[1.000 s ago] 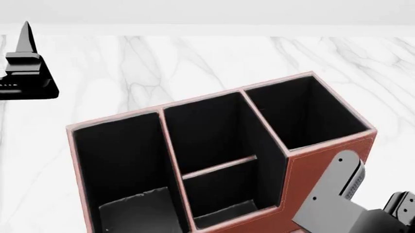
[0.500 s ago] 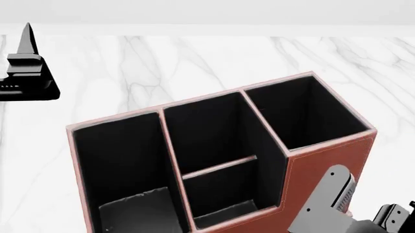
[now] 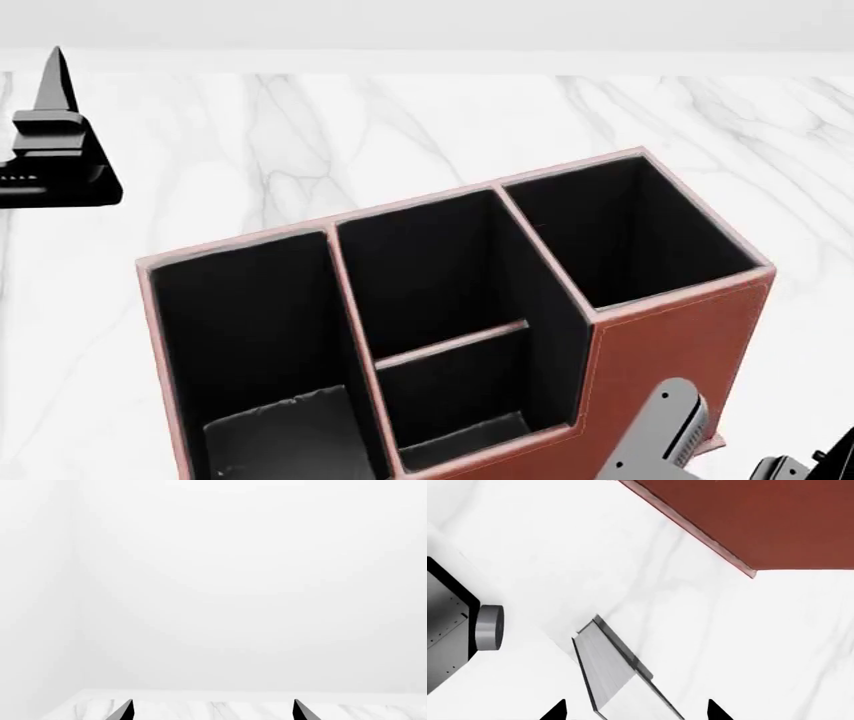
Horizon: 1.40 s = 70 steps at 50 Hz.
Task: Pick up the book and place it in the left compartment of the caddy.
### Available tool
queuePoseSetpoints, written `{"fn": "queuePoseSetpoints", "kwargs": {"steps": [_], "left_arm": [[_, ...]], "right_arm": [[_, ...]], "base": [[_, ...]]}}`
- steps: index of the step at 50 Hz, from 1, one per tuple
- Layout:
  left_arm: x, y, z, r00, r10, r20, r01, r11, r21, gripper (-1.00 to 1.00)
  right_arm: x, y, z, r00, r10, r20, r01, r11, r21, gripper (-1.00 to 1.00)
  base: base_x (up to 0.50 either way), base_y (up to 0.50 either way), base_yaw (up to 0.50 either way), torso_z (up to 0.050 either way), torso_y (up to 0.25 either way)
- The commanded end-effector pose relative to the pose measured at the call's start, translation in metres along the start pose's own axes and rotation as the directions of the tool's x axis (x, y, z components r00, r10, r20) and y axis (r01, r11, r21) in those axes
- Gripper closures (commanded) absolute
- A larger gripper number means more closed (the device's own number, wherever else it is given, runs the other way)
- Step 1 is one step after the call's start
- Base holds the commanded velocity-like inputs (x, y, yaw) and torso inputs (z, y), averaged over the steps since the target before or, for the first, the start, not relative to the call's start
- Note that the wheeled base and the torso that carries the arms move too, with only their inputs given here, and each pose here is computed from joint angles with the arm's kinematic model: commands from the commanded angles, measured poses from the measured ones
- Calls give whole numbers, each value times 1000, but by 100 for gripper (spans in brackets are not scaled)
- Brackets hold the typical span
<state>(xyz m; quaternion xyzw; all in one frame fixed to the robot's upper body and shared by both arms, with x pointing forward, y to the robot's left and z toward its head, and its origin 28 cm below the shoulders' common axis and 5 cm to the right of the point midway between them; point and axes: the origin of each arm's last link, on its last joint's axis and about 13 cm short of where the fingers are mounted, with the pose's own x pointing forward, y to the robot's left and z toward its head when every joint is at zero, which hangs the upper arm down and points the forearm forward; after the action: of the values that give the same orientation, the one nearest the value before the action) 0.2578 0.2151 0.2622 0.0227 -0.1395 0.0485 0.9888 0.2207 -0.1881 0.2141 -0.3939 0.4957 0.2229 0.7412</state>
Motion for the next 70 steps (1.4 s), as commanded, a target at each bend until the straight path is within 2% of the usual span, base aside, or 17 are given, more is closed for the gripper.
{"fn": "queuePoseSetpoints", "kwargs": {"steps": [1, 15, 17, 21, 22, 43, 47, 48, 53, 55, 56, 58, 59, 63, 70], "left_arm": [[1, 2, 1, 1000, 7, 5, -7, 1000, -25, -100], [1, 2, 0, 1000, 9, 4, -9, 1000, -22, -100], [0, 2, 0, 1000, 9, 3, -9, 1000, -22, -100], [0, 2, 0, 1000, 9, 4, -9, 1000, -22, -100], [0, 2, 1, 1000, 8, 4, -8, 1000, -22, -100], [0, 1, 0, 1000, 5, 3, -5, 1000, -22, -100], [0, 1, 0, 1000, 6, 4, -6, 1000, -23, -100], [0, 1, 0, 1000, 6, 4, -6, 1000, -22, -100], [0, 1, 0, 1000, 4, 3, -4, 1000, -22, -100], [0, 1, 0, 1000, 4, 3, -4, 1000, -24, -100], [0, 1, 0, 1000, 5, 3, -4, 1000, -24, -100], [0, 1, 0, 1000, 4, 3, -4, 1000, -23, -100], [0, 1, 0, 1000, 5, 3, -5, 1000, -23, -100], [0, 1, 1, 1000, 7, 2, -7, 1000, -24, -100], [0, 1, 0, 1000, 8, 2, -8, 1000, -22, -100]], "right_arm": [[13, 0, 3, 1000, 12, 6, -12, 1000, -5, -100], [26, 1, -4, 998, 1, -60, -1, 1000, 13, -100], [27, 0, -6, 994, -26, -107, 28, 999, 16, -100], [29, 0, -7, 994, -34, -107, 35, 999, 10, -100], [28, 0, -7, 995, -30, -98, 32, 999, 10, 100], [29, 4, 1, 1000, 13, 1, -13, 1000, 0, 100], [28, 4, 11, 987, 53, 154, -66, 995, 78, 100], [27, 2, 17, 970, 53, 237, -92, 983, 159, 100], [24, -2, 29, 920, 32, 391, -133, 963, 233, 100], [22, -5, 35, 885, -2, 466, -158, 939, 304, 100], [21, -9, 40, 869, -52, 493, -163, 909, 384, 100], [19, -14, 45, 851, -84, 519, -203, 858, 471, 100], [17, -16, 48, 840, -97, 533, -236, 821, 520, 100], [15, -19, 53, 836, -105, 539, -293, 744, 600, 100], [16, -17, 55, 857, -84, 509, -295, 729, 617, 100]], "base": [[0, 0, 0, 0, 0], [0, 0, 0, 0, 0], [0, 0, 0, 0, 0], [0, 0, 0, 0, 0], [0, 0, 0, 0, 0], [0, 0, 0, 0, 0], [0, 0, 0, 0, 0], [0, 0, 0, 0, 0], [0, 0, 1, -3, 0], [0, 0, 0, 0, 0], [0, 0, 0, 0, 0], [0, 0, 0, 0, 0], [0, 0, 0, 0, 0], [0, 0, 0, 0, 0], [0, 0, 0, 0, 0]]}}
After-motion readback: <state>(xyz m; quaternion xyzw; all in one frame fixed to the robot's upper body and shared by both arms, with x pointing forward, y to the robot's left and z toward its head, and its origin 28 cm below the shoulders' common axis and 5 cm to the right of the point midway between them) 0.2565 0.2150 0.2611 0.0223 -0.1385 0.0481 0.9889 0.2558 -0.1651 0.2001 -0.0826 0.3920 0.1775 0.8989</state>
